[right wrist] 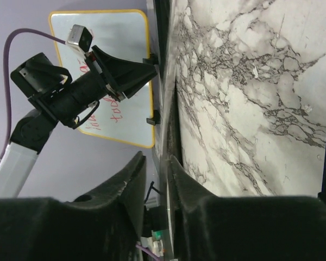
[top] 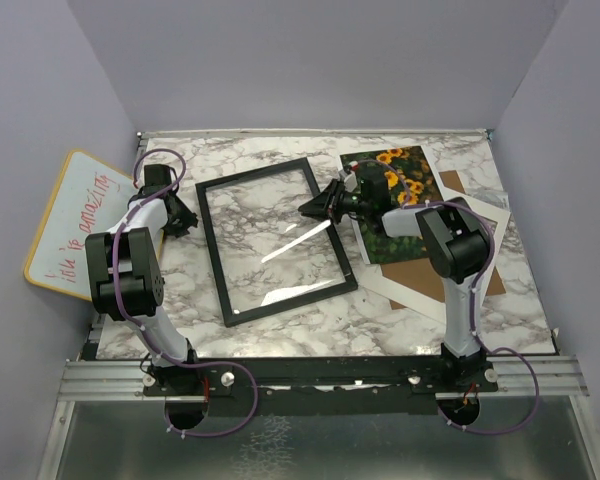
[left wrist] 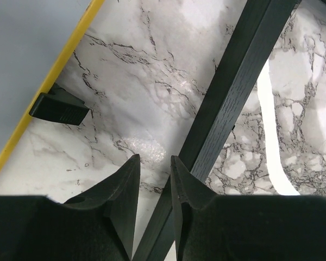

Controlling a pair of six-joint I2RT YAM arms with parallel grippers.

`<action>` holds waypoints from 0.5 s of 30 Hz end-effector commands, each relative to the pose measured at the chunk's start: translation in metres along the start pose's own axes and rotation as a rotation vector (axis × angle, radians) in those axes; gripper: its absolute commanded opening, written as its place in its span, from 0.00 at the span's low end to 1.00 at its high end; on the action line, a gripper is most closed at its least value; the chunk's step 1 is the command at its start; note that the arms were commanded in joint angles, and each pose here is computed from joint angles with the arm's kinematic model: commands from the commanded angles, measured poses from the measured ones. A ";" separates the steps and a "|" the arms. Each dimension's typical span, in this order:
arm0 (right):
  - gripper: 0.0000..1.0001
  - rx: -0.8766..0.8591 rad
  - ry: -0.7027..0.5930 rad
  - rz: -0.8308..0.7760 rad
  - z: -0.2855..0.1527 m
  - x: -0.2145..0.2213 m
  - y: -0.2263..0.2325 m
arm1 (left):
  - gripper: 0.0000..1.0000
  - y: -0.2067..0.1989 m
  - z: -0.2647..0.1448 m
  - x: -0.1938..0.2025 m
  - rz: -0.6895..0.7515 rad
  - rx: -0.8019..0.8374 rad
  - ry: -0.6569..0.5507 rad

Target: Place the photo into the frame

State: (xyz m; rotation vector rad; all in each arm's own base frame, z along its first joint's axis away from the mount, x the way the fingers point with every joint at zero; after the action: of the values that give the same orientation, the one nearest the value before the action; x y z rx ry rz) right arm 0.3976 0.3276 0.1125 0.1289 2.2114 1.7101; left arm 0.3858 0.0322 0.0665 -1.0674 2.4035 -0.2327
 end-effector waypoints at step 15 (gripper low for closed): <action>0.01 -0.177 0.015 0.099 -0.008 0.005 0.035 | 0.30 -0.002 -0.002 -0.001 -0.013 0.032 -0.005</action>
State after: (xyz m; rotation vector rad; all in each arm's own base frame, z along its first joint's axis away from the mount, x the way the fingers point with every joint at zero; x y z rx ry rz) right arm 0.3895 0.3279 0.1157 0.1894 2.1879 1.8146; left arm 0.3882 0.0300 0.0669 -1.0595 2.3960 -0.2573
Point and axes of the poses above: each gripper's point midway between its finger pads, its own z axis out along the fingers, its own y axis along the line the jaws close on, x = y × z, the point moved 2 cm from there along -z, back along the fingers, and after that the axes turned 6 degrees about -z, right-handed, at the moved point
